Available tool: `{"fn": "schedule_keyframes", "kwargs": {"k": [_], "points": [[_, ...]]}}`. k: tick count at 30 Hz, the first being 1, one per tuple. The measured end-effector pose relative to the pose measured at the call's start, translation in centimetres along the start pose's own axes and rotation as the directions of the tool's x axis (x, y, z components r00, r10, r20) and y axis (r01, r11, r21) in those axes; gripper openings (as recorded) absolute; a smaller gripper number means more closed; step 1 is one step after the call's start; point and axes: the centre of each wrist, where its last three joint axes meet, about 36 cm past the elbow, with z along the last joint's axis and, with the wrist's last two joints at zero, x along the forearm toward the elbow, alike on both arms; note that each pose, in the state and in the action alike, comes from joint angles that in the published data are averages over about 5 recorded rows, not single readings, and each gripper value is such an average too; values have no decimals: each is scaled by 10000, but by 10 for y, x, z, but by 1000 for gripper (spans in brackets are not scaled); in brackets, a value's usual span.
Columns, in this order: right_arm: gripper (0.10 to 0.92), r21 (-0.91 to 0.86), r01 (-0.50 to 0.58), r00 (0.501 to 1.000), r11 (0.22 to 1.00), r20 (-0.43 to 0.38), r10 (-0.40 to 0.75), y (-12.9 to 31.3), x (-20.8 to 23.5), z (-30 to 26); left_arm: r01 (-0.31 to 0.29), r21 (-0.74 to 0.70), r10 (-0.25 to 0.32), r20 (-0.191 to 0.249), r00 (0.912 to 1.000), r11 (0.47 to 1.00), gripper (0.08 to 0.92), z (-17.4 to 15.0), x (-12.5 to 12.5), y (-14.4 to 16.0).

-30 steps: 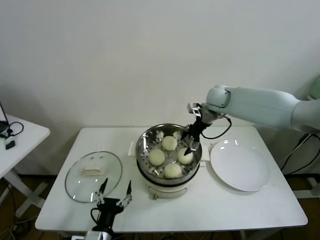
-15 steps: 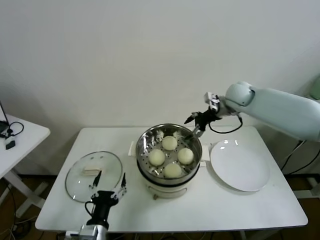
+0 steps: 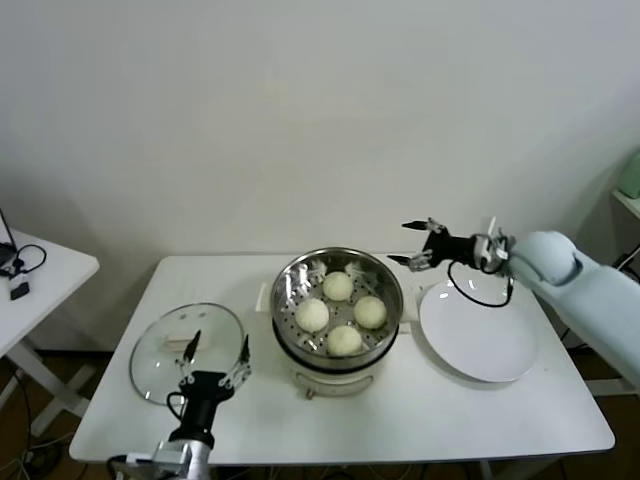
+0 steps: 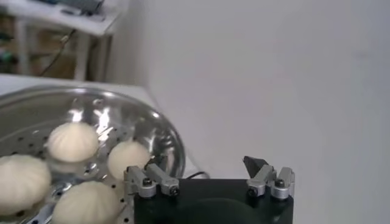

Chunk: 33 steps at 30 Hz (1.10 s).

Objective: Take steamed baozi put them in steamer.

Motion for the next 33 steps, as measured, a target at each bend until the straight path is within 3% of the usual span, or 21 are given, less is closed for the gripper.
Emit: {"fn": "schedule_keyframes", "kwargs": {"k": [6,13,22,33], "points": [[823,-829,-1562,9752,9842,1453,1670,48,16,38,49,56,-49,-39,10000,10000,823,1,-1,5],[823,-2148,-3412,8894,9151,2413,3883,105,45,78,101,107,-99,-190,9998,9999,823,4,-1,12],[823,-3693,-4652,7933,8045,2293,5639,191,72,119,179,321,-171,-251,9995,9993,823,3,-4,19],[823,-4809,-5284,7312,6997,1612,6629,267,90,146,215,590,-196,-317,9993,9980,823,3,-6,24]]}}
